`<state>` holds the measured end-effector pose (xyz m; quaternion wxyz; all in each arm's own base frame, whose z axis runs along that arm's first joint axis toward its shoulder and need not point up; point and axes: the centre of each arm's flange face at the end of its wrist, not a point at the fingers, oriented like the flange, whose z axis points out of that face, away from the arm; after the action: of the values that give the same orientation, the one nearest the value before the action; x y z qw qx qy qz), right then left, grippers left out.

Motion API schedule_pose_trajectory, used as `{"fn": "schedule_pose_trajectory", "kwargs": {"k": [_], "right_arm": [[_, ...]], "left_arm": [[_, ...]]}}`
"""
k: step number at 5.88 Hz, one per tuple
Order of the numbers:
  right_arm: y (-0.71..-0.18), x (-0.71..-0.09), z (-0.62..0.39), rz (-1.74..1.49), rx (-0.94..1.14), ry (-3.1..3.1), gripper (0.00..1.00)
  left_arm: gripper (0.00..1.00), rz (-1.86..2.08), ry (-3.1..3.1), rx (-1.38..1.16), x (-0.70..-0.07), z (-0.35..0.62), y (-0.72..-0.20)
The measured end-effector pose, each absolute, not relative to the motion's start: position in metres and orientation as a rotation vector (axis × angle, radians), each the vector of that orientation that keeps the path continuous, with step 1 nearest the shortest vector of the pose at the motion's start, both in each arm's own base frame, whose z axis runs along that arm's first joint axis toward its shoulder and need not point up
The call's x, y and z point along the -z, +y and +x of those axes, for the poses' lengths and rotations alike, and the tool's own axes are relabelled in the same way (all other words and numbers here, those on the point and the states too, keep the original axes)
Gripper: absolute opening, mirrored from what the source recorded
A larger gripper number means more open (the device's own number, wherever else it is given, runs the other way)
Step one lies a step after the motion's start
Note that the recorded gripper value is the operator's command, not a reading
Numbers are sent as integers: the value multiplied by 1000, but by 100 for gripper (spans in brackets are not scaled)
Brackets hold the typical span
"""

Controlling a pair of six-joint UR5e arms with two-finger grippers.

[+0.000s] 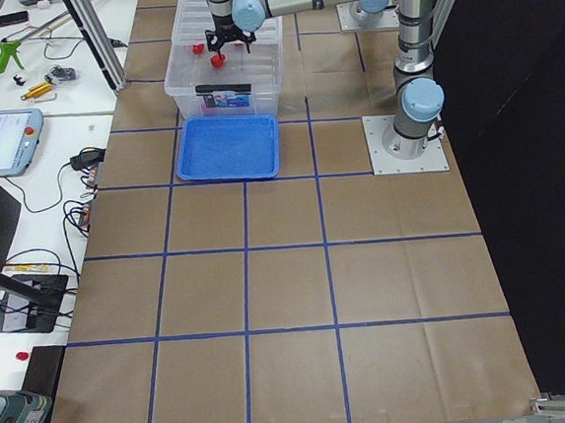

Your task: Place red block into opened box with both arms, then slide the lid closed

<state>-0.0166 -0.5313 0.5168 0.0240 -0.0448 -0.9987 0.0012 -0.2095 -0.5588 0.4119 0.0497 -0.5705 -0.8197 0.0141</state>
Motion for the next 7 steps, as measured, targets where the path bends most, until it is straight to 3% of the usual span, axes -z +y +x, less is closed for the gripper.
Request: {"fn": "schedule_pose_trajectory", "kwargs": {"k": [2,4,7], "right_arm": [[-528,-486,-146,-86,67,-3110,100],[-536,-415,-241,-56,102,-3099,100],[-528,-345,-259,-69,180,-3099,100]], "left_arm": [[98,-1199,-2825,-115,-462,-190,-546],[98,-629,-3064,-154,-482,-170,-542],[98,-37,-3143,-186,-487,-161,-544]]}}
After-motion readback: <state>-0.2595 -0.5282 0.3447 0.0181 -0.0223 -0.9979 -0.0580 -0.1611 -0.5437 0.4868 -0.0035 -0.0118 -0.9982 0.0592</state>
